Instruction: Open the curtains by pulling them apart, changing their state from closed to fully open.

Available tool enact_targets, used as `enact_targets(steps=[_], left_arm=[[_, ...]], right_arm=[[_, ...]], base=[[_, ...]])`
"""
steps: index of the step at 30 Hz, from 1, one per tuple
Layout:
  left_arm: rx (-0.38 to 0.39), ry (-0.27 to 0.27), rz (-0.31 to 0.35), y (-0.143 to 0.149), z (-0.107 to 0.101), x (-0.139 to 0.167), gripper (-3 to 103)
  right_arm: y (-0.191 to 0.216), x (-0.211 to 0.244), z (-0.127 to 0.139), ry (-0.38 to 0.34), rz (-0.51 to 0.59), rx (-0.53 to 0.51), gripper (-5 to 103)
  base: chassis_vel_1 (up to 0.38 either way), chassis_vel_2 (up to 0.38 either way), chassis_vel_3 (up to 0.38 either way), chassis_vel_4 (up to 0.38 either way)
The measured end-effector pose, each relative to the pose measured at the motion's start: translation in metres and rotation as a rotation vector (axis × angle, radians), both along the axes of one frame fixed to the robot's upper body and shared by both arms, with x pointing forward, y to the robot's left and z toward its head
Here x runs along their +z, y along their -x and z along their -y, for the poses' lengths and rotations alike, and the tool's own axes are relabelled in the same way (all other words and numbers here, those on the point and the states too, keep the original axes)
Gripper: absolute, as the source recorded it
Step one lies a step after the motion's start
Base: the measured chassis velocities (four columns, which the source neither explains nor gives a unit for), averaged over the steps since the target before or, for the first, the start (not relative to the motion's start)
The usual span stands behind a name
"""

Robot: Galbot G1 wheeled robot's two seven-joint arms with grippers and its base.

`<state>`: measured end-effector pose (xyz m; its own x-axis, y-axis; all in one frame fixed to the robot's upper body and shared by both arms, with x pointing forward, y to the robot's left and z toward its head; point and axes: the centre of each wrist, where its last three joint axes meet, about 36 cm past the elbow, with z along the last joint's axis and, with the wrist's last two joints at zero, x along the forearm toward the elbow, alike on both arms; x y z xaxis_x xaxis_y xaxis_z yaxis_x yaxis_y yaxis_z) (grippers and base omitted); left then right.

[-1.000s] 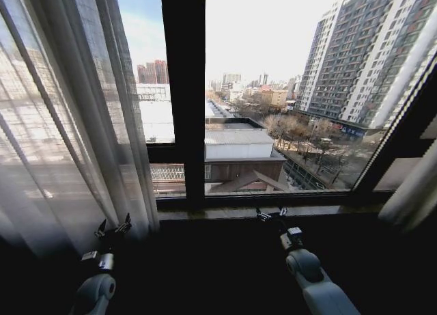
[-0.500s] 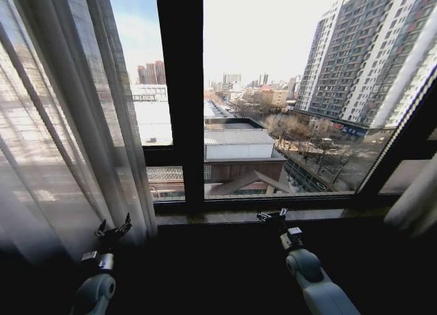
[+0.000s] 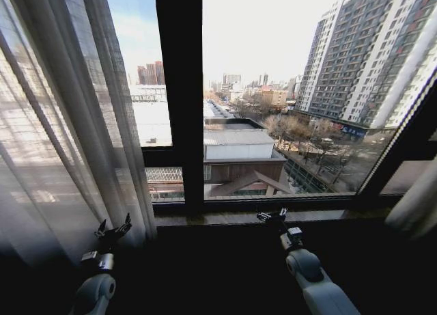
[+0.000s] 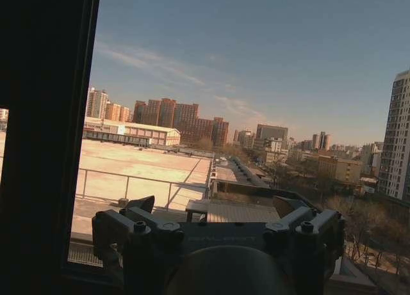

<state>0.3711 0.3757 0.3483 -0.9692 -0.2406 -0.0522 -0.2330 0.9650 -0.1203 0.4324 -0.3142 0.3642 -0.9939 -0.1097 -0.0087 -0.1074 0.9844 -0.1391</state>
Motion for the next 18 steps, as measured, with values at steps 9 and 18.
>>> enact_targets(steps=[9, 18], left_arm=[[0.0, 0.0, 0.0, 0.0, 0.0, 0.0, 100], [0.0, 0.0, 0.0, 0.0, 0.0, 0.0, 100]], right_arm=[[0.0, 0.0, 0.0, 0.0, 0.0, 0.0, 100], [0.0, 0.0, 0.0, 0.0, 0.0, 0.0, 100]], base=[[0.0, 0.0, 0.0, 0.0], [0.0, 0.0, 0.0, 0.0]])
